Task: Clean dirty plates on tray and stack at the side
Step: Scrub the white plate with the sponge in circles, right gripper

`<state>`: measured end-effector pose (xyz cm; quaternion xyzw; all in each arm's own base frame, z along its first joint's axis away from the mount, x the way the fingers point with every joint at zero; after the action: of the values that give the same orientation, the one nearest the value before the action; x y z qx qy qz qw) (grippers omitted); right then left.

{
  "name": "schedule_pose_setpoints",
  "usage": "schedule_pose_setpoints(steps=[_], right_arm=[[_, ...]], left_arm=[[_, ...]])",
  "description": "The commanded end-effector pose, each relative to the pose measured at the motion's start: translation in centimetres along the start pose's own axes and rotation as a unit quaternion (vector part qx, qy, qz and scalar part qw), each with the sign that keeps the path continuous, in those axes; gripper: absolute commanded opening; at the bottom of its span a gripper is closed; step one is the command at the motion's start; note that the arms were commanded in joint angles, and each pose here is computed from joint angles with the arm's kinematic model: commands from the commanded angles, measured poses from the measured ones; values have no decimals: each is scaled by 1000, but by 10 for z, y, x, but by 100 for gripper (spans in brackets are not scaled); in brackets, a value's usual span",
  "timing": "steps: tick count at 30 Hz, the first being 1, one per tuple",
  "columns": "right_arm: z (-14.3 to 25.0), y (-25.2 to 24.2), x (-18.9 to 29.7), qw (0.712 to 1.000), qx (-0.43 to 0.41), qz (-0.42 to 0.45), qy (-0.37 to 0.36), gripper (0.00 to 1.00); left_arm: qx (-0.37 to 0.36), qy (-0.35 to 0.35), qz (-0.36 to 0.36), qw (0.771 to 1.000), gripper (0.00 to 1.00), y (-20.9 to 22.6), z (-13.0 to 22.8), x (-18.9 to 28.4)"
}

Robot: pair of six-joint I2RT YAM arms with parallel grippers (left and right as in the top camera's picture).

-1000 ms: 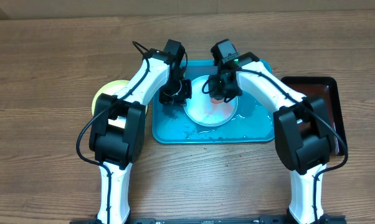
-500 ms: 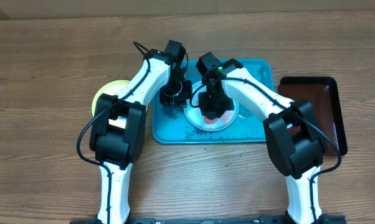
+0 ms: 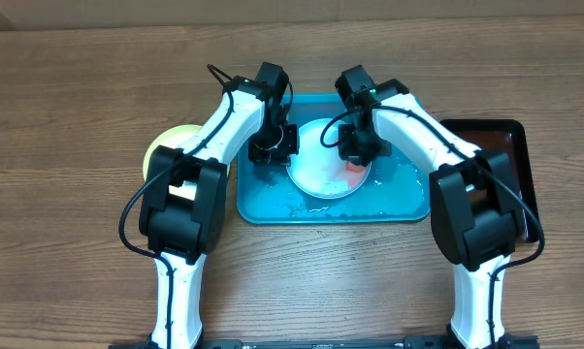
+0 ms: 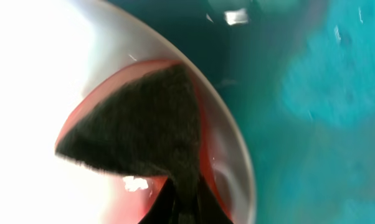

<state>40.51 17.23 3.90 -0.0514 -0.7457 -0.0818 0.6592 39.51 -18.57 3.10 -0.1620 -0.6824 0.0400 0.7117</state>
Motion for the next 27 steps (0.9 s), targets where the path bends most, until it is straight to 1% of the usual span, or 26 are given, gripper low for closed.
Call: schedule_pose_setpoints(steps=[1,4,7,12,17,19,24,27], right_arm=[[-2,35,4,998,37,-42,-25,5],[7,61,6,995,55,-84,-20,7],[25,81,9,990,73,-118,6,8],[47,84,10,987,77,-131,55,6],[57,58,9,989,57,-92,97,4],[55,43,8,992,47,-66,101,4],[33,-2,5,997,18,8,76,4],[11,-22,3,999,2,37,37,4]], left_arm=[[-9,12,-1,1000,4,1,4,-9],[-9,12,-1,1000,4,1,4,-9],[-9,12,-1,1000,4,1,4,-9],[-9,11,-1,1000,4,1,3,-9],[-9,12,-1,1000,4,1,4,-9],[-9,12,-1,1000,4,1,4,-9],[-9,12,-2,1000,4,1,4,-9],[-9,12,-1,1000,4,1,4,-9]])
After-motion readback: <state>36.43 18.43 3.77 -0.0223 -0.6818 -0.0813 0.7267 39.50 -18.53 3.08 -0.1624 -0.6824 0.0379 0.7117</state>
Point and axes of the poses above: each gripper's point midway between its finger pads, its own x axis back along the fingers, its own y axis along the line the jaws close on, z = x × y, the point moved 2 cm from there along x, back along the fingers, and after that the axes turned 11 degrees about -x, right-handed, at the moved point
